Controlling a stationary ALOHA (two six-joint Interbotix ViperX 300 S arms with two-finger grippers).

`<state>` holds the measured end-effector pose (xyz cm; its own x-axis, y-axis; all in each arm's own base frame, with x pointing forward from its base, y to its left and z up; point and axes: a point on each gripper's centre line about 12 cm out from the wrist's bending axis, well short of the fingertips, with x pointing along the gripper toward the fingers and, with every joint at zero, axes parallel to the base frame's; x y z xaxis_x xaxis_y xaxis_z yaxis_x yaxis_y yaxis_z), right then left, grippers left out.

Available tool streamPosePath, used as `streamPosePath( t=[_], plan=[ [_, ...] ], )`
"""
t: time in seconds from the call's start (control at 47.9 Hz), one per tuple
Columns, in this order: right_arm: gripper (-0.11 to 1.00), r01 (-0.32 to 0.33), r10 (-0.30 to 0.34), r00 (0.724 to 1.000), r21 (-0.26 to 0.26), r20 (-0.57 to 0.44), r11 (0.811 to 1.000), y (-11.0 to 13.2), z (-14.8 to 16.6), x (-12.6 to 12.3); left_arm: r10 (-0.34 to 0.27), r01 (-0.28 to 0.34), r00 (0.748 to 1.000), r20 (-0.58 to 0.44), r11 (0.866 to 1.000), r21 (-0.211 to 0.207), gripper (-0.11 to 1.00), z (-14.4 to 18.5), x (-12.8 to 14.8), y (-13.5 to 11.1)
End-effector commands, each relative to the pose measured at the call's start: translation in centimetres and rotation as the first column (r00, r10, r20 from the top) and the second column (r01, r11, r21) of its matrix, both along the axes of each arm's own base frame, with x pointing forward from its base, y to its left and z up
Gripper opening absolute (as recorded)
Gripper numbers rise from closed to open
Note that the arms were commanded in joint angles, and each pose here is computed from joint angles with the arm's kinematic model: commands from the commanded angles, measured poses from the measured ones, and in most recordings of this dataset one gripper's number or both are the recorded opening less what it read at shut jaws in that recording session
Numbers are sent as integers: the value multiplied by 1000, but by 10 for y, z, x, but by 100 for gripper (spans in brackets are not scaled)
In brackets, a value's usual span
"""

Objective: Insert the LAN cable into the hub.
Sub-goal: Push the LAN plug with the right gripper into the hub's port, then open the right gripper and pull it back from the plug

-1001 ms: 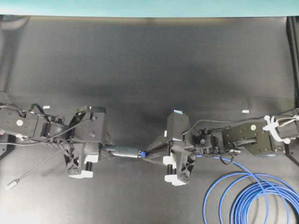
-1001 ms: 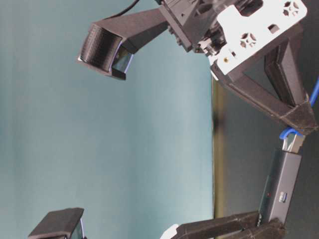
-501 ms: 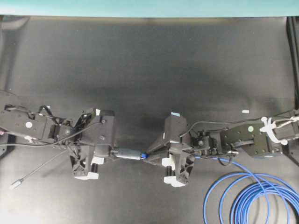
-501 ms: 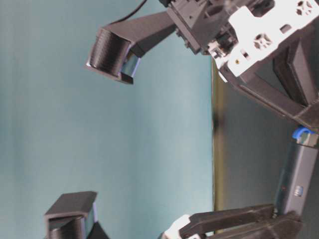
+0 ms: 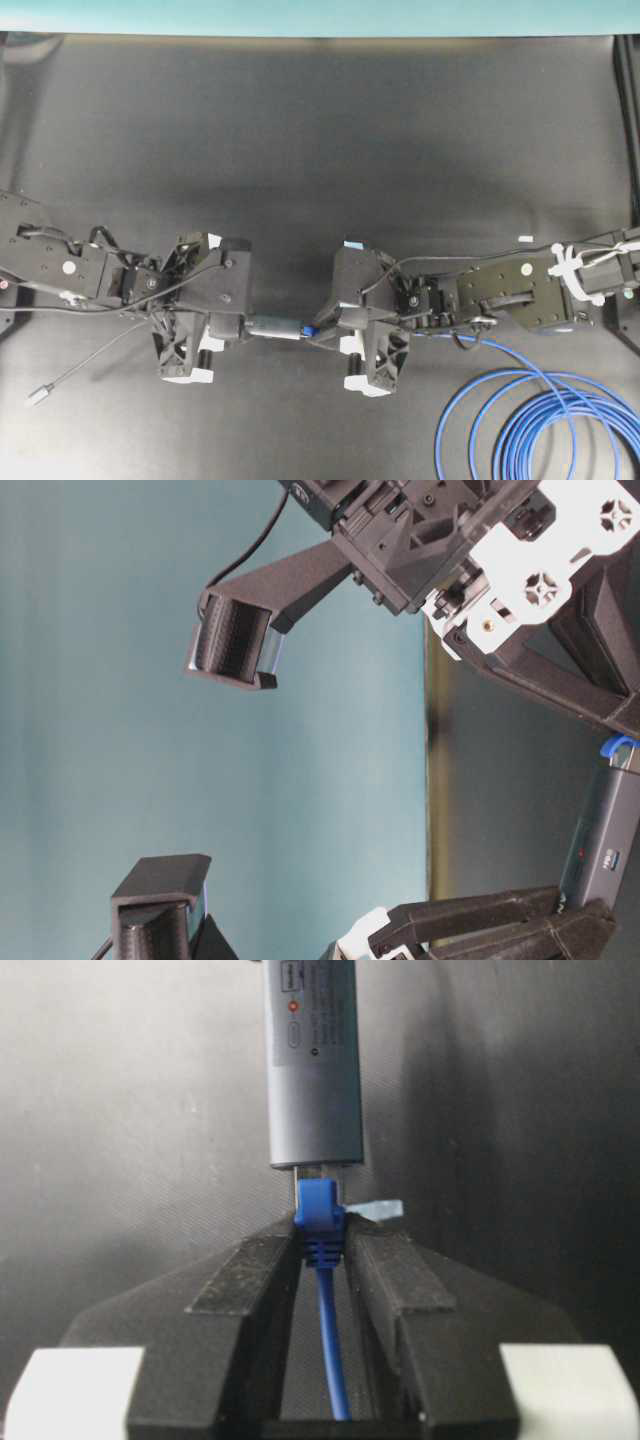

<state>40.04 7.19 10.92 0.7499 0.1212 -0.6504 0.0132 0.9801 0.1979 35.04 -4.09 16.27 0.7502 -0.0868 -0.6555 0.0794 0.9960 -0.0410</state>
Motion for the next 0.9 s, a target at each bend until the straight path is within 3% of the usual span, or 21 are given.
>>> streamPosePath(
  t=[0.0, 0.083, 0.25, 0.334, 0.689, 0.73, 0.876],
  plan=[
    [14, -14, 14, 1000, -9, -19, 1000, 2, 1, -4, -2, 2, 1000, 5, 1000, 4, 28, 3, 1, 0],
    [19, -14, 14, 999, -9, -36, 1000, 1, -2, -9, 2, -2, 1000, -6, 1000, 4, 28, 0, -2, 2],
    [69, -28, 27, 998, -10, -65, 1000, 5, -7, -21, 15, -15, 1000, -18, 1000, 5, 28, -4, -5, 7],
    [84, -28, 27, 996, -6, -80, 1000, 6, -8, -30, 21, -21, 1000, -21, 1000, 5, 28, -6, -5, 9],
    [85, 0, 0, 1000, 15, -7, 1000, -11, 28, -77, 55, -56, 998, -10, 998, -10, 29, -16, 2, 17],
    [85, 2, -2, 1000, 17, 1, 1000, -13, 31, -82, 57, -57, 998, -9, 998, -10, 37, -17, 3, 17],
    [85, 7, -8, 999, 25, 44, 1000, -18, 45, -99, 55, -55, 998, -21, 998, -9, 78, -23, 3, 17]
  ],
)
